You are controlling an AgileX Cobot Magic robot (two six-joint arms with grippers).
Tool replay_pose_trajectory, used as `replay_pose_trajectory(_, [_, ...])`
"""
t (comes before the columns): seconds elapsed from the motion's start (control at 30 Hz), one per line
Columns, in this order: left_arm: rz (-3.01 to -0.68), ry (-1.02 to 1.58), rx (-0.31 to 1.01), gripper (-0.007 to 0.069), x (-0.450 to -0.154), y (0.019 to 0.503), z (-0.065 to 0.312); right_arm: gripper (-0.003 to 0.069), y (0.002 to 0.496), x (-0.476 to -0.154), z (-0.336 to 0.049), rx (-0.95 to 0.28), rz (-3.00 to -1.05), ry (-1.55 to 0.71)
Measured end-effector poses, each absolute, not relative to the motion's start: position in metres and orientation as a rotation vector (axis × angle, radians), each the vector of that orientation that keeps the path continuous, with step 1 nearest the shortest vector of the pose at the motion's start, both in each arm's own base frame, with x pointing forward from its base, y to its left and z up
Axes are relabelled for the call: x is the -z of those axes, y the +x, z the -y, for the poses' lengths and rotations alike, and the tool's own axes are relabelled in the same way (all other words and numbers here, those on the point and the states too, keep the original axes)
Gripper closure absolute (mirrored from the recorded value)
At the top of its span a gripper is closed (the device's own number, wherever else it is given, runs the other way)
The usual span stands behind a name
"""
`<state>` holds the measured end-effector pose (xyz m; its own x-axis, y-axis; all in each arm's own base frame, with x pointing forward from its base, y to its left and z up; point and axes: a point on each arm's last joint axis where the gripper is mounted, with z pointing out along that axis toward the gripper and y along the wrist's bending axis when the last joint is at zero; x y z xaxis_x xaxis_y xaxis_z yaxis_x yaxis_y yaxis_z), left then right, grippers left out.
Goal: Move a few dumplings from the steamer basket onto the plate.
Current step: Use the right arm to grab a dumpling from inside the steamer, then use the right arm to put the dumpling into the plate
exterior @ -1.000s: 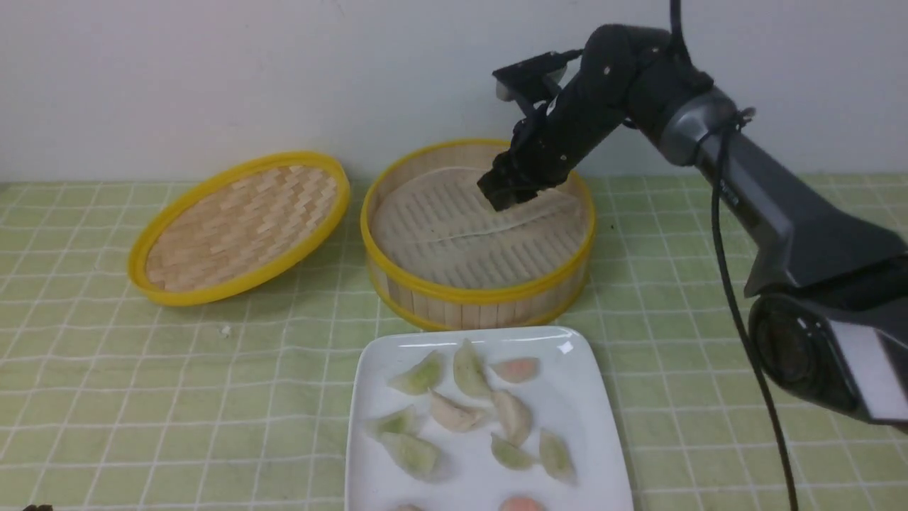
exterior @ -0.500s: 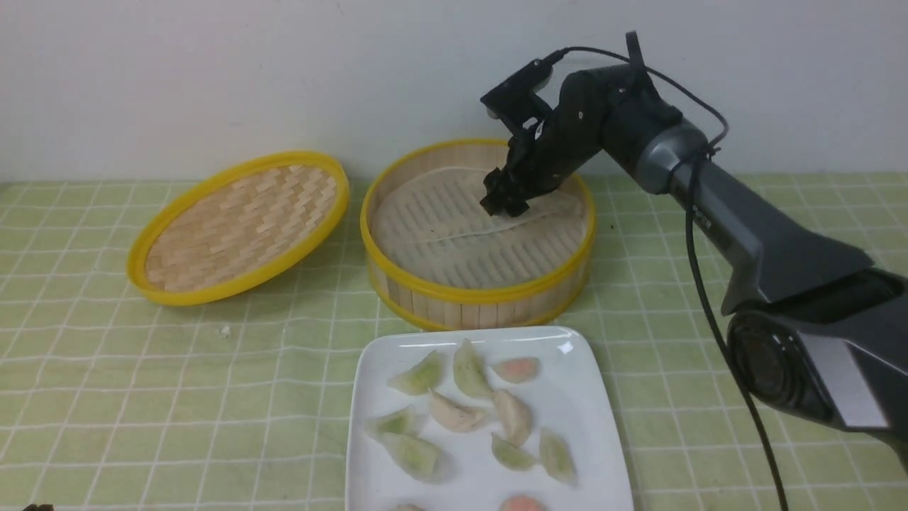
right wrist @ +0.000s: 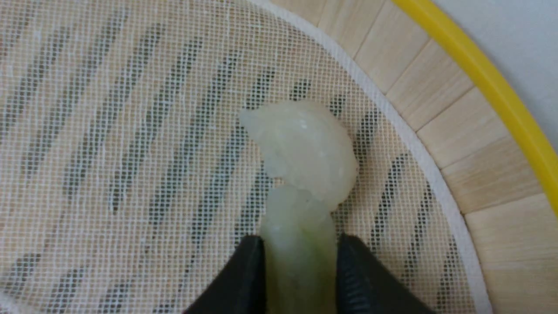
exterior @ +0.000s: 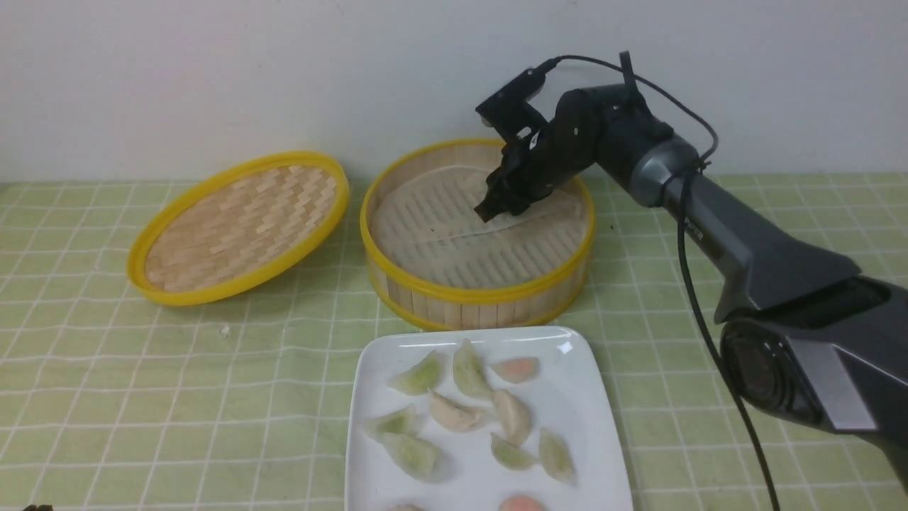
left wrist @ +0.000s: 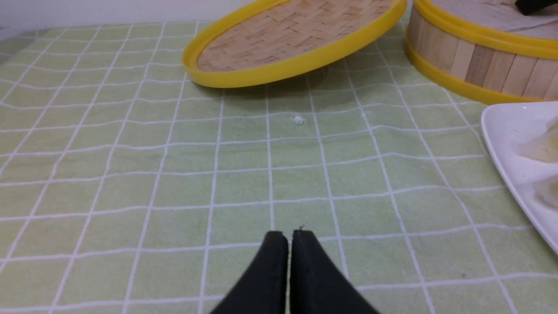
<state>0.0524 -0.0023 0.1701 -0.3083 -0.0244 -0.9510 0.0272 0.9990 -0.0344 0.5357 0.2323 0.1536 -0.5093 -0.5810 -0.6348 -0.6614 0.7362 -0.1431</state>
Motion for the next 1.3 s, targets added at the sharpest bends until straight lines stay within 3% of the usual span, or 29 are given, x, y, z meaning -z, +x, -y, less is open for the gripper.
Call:
replay_pose_trajectory(0.23, [-1.883, 0.002, 0.051, 0.0631, -0.170, 0.052, 0.002, 0.0505, 0.521, -0.194, -0.229, -0.200, -2.342, -0.940])
replay_pose_trajectory(0.43, [-1.884, 0.002, 0.051, 0.0631, -0.170, 0.052, 0.002, 0.0506, 0.511, -0.254, -0.227, -0.289, -2.287, -0.760])
replay_pose_trajectory(0.63, [-1.884, 0.002, 0.051, 0.0631, -0.170, 0.052, 0.002, 0.0506, 0.496, -0.267, -0.224, -0.371, -2.406, -0.686])
replay_pose_trajectory(0.93, [-1.884, 0.002, 0.051, 0.0631, -0.170, 0.052, 0.002, 0.0510, 0.390, -0.307, -0.207, -0.445, -2.595, -0.814])
replay_pose_trajectory(1.07, [-1.884, 0.002, 0.051, 0.0631, -0.170, 0.052, 0.002, 0.0510, 0.340, -0.299, -0.200, -0.515, -2.678, -0.886])
replay_pose_trajectory(1.3, [-1.884, 0.002, 0.051, 0.0631, -0.170, 0.052, 0.002, 0.0510, 0.303, -0.239, -0.207, -0.542, -2.820, -0.917])
